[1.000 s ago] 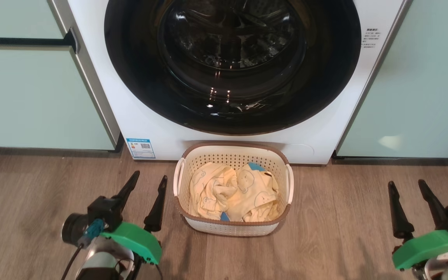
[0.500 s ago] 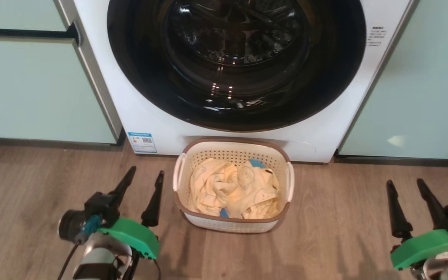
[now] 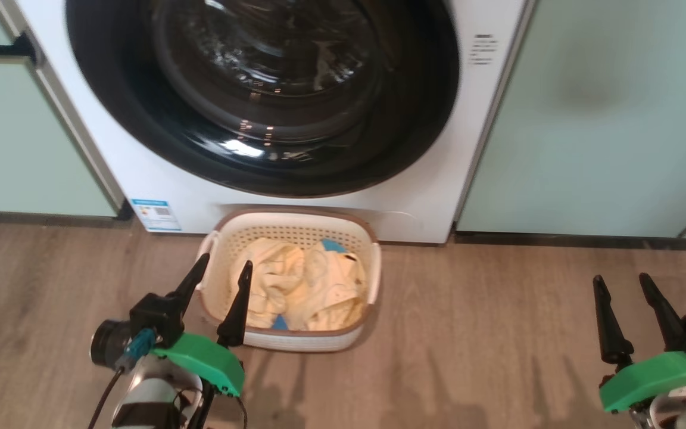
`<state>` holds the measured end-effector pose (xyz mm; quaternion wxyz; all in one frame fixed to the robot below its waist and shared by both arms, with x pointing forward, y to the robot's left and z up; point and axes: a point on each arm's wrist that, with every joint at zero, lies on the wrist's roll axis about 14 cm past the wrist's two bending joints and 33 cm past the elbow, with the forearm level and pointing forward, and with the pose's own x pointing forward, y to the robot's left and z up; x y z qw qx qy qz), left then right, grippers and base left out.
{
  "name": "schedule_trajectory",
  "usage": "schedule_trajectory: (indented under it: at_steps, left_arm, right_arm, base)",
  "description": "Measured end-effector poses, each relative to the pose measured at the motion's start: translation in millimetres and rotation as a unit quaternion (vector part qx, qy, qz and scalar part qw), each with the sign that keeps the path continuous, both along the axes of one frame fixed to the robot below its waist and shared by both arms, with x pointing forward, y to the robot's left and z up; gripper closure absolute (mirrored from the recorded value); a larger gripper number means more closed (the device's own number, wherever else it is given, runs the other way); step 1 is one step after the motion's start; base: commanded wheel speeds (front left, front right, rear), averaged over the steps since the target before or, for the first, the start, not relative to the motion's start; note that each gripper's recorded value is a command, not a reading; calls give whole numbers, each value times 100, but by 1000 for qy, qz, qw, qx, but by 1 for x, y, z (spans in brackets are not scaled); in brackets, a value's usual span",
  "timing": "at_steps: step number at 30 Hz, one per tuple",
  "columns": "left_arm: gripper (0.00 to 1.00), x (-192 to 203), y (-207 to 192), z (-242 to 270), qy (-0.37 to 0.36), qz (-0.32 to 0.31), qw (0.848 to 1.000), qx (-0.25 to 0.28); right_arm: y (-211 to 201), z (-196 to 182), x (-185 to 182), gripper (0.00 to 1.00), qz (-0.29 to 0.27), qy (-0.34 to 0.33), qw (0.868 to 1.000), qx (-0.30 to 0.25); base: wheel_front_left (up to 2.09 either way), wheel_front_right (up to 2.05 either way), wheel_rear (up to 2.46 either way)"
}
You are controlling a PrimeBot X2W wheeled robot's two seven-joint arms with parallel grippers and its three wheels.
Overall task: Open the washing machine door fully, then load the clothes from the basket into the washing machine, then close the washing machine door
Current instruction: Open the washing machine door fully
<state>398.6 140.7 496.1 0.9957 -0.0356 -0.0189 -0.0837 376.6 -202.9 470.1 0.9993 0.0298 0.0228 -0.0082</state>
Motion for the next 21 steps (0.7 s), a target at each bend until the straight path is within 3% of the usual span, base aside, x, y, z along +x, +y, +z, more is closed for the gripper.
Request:
schedule_trajectory:
  at_steps: [10,21]
  left_arm:
    - [0,2,-6,3,-6,-7,1000,-6]
    - [0,2,-6,1,-3,-9,1000,-6]
  right_arm:
    - [-4,-1,0,0,-4,2,1000,1]
    - [-4,-1,1,0,-5,1,1000,5]
  base:
    - [82,83,-166]
    - [11,11,-22]
